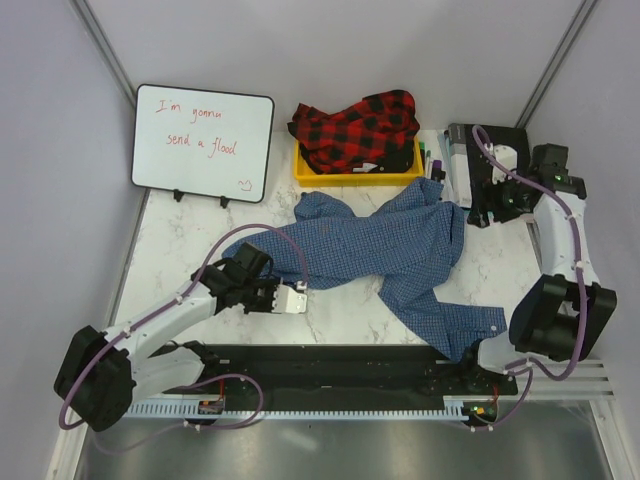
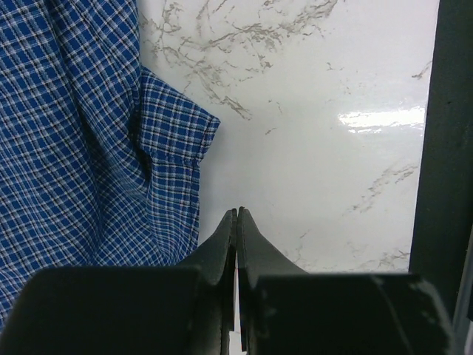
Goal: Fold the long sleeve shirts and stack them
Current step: Flatten the shirt out
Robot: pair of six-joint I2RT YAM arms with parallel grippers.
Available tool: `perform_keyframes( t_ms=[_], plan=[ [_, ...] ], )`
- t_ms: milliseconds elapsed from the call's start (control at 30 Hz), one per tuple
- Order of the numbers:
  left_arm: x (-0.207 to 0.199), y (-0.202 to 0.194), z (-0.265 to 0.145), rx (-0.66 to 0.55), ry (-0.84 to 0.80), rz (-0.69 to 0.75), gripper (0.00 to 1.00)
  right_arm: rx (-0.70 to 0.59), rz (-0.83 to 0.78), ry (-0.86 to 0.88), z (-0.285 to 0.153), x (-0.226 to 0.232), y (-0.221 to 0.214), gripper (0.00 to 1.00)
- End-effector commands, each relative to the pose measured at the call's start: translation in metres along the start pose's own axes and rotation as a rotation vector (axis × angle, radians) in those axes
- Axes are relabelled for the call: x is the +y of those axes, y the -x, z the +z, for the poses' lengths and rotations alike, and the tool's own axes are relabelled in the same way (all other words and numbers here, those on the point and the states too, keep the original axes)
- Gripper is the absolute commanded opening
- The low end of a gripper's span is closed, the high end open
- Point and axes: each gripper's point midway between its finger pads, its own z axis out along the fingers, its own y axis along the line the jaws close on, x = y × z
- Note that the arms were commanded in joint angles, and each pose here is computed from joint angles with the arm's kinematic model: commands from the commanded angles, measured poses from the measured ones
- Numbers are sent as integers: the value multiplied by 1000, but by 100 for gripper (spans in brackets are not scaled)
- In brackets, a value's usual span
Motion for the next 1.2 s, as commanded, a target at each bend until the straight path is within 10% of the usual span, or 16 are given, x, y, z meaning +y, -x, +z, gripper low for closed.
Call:
perform_keyframes(
  t_ms=[0,267,533,667,1000,1167],
  plan=[
    [-7,0,-4,-1,-6,-97,2,72,69,364,-29,90,-39,70],
    [1,5,-10,-7,24,-123,2,232,182,536,13,110,-110,59],
    [5,32,-26,-122,36,-110,5,305,-155,568,7,123,-157,64],
    [-6,79,-51,-358,8,-13,8,221,-118,472,33,105,-137,65],
    [7,60,-35,-266,58,-52,22,160,19,535,71,103,-118,71],
    [29,41,-31,-179,168,-155,23,70,15,600,54,114,-91,30]
  ],
)
